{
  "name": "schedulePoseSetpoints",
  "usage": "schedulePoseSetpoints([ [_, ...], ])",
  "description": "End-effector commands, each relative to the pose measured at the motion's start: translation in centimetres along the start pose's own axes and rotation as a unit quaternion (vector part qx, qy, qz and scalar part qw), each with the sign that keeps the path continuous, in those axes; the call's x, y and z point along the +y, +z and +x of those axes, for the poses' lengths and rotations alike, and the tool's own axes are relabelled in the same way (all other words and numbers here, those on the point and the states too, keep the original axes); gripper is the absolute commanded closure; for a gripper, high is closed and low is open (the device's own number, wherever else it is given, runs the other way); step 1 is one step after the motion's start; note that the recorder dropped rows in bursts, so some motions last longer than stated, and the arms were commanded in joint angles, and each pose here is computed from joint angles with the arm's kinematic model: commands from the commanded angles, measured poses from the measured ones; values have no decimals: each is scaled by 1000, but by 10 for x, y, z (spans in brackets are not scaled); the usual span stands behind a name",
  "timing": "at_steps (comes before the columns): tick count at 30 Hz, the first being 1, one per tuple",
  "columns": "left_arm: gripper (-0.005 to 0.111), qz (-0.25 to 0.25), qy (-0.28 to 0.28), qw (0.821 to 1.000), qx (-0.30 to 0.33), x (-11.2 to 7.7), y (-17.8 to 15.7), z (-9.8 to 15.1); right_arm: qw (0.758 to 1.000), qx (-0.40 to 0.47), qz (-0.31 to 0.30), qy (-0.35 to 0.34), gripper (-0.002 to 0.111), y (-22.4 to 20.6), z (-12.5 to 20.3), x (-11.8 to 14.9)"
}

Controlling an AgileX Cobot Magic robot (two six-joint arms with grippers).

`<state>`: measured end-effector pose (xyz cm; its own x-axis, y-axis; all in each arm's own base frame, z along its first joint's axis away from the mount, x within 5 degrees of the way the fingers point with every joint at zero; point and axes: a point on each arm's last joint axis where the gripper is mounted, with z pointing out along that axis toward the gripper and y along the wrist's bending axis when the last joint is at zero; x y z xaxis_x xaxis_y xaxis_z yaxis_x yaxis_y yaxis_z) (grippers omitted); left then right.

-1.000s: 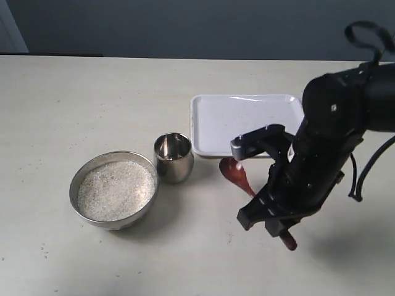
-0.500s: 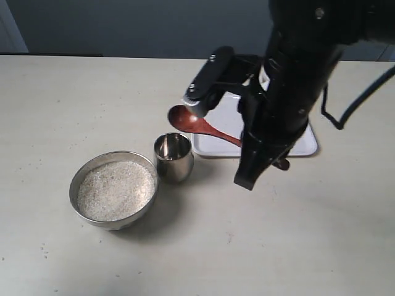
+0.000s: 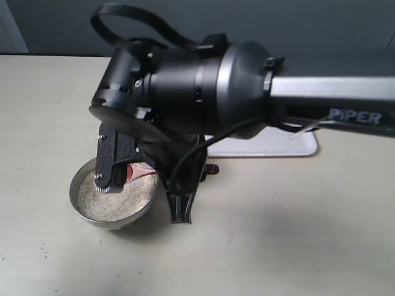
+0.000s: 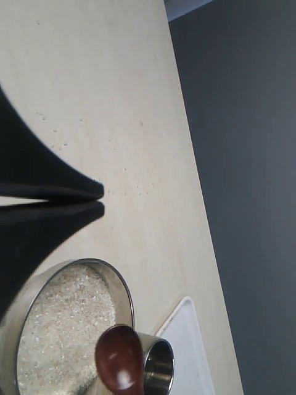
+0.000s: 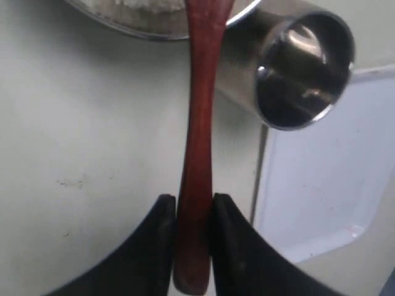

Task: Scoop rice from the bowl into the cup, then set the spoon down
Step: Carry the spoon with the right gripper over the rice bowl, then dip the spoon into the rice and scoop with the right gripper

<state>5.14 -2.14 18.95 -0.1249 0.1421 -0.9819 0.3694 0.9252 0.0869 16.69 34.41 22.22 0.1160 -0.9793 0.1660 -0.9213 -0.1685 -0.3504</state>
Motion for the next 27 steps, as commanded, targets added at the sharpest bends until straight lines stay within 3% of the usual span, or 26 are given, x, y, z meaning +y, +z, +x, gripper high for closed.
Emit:
schedulePoseSetpoints([
  [1,106,-1,-1,1000,-11,0,-1,-2,1000,9,6,-13,109,4,-4,0],
  [17,106,-1,0,1000,-11,0,-1,-2,996,56,53,-51,109,28,-15,1],
  [27,106,-1,0,1000,-11,0,-1,-2,993,67,58,-82,109,37,-30,19],
])
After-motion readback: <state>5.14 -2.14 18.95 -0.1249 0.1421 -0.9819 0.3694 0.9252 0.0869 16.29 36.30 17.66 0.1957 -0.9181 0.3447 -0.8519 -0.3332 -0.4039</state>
